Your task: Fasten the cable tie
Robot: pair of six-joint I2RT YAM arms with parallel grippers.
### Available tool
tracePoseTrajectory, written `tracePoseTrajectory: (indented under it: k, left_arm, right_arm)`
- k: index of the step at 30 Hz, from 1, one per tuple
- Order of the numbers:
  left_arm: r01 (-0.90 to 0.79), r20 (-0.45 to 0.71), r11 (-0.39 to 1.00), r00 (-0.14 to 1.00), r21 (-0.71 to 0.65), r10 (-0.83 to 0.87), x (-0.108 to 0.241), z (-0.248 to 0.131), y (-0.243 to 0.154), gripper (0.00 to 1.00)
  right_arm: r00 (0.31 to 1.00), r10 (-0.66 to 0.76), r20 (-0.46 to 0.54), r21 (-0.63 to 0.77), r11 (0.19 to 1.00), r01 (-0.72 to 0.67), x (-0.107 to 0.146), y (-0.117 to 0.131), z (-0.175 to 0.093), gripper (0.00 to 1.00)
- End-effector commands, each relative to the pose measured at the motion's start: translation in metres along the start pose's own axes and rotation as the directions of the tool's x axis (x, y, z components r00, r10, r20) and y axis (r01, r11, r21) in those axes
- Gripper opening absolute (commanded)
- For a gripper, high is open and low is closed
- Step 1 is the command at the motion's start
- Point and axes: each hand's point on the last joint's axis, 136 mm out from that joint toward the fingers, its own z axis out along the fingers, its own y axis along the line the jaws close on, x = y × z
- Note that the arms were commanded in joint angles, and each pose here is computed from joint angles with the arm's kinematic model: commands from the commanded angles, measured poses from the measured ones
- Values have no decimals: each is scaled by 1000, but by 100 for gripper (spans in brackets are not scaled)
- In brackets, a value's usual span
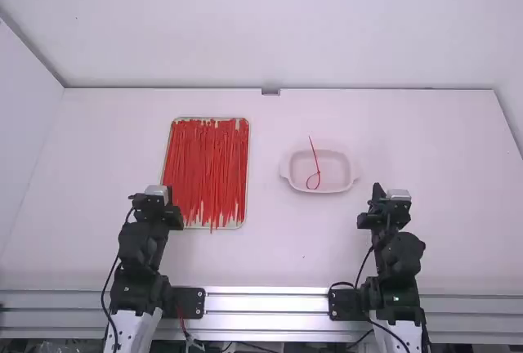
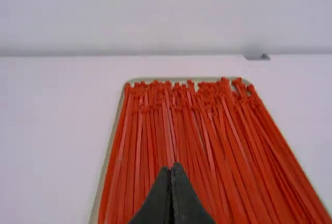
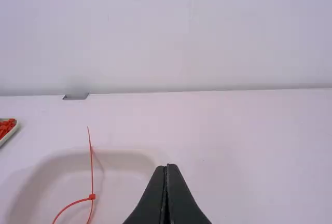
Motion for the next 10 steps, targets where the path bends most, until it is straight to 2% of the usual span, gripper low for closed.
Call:
tracePoseTrajectory:
  k: [1, 10]
  left_arm:
    - [-1, 19, 1000, 1000, 0, 1, -1, -1, 0, 0]
    - [-1, 87, 1000, 996, 0, 1, -16, -6, 0, 0]
  right_arm:
    - [1000, 4, -9, 0, 1000, -4, 5, 0, 0, 0]
    - [1000, 4, -9, 0, 1000, -4, 5, 0, 0, 0]
